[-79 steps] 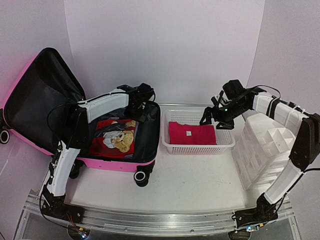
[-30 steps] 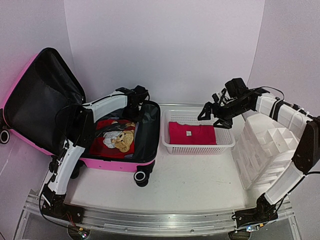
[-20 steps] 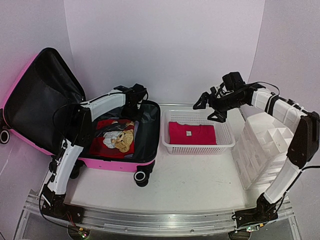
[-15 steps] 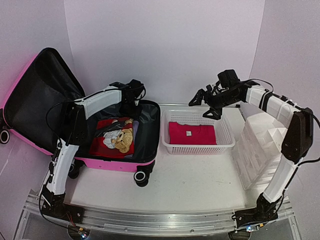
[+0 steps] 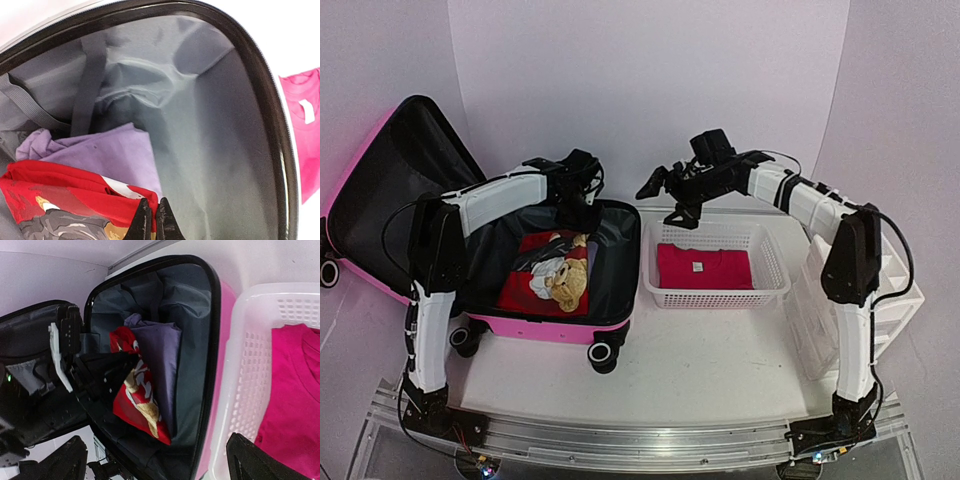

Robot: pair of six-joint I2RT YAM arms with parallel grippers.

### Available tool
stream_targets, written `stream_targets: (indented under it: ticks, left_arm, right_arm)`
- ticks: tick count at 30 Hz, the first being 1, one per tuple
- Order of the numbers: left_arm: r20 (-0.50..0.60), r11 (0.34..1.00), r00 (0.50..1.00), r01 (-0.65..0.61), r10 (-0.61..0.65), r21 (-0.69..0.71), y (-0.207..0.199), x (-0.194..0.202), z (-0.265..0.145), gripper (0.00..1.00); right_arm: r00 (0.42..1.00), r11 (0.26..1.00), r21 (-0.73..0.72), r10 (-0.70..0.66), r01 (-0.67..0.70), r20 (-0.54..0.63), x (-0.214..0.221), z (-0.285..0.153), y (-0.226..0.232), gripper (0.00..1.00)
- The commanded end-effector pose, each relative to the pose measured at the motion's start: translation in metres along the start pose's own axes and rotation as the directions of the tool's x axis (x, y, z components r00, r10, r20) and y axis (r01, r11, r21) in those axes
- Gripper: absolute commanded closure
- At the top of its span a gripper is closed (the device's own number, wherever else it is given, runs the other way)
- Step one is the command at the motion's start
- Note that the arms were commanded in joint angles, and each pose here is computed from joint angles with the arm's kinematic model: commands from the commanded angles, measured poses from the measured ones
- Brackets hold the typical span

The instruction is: Open, take out, and arrange the luggage

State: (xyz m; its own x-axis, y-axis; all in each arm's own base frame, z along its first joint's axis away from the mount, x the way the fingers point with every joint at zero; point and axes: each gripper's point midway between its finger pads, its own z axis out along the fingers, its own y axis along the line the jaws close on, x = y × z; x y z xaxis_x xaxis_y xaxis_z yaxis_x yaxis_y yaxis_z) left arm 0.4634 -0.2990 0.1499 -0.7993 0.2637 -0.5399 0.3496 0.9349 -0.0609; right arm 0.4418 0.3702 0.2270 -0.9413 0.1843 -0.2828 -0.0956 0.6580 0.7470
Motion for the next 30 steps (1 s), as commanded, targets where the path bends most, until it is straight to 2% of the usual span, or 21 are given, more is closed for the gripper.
stream_targets:
  ticks: [1, 5, 16, 24, 30]
  left_arm:
    - [0.146, 0.996, 0.989, -0.016, 0.002, 0.093, -0.028, -0.027, -0.053, 1.0]
    - [0.147, 0.993, 0.989, -0.034, 0.017, 0.115, -0.037, -0.017, -0.06, 1.0]
    - [0.183, 0.982, 0.98, -0.105, 0.075, 0.16, -0.063, -0.002, -0.081, 1.0]
    - [0.186, 0.975, 0.978, -0.125, 0.091, 0.183, -0.071, 0.007, -0.085, 1.0]
    - [0.188, 0.957, 0.974, -0.168, 0.124, 0.239, -0.089, 0.015, -0.09, 1.0]
  right_arm:
    - [0.999, 0.997, -0.069, 0.038, -0.035, 0.036, -0.013, 0.019, 0.034, 0.02]
    - [0.998, 0.991, -0.118, 0.065, -0.064, 0.009, -0.014, 0.045, 0.051, 0.03]
    - [0.993, 0.985, -0.138, 0.094, -0.103, -0.073, 0.009, 0.114, 0.048, 0.07]
    - [0.974, 0.975, -0.123, 0.164, -0.184, -0.157, 0.036, 0.141, 0.043, 0.05]
    - [0.962, 0.971, -0.118, 0.183, -0.21, -0.204, 0.05, 0.154, 0.039, 0.09]
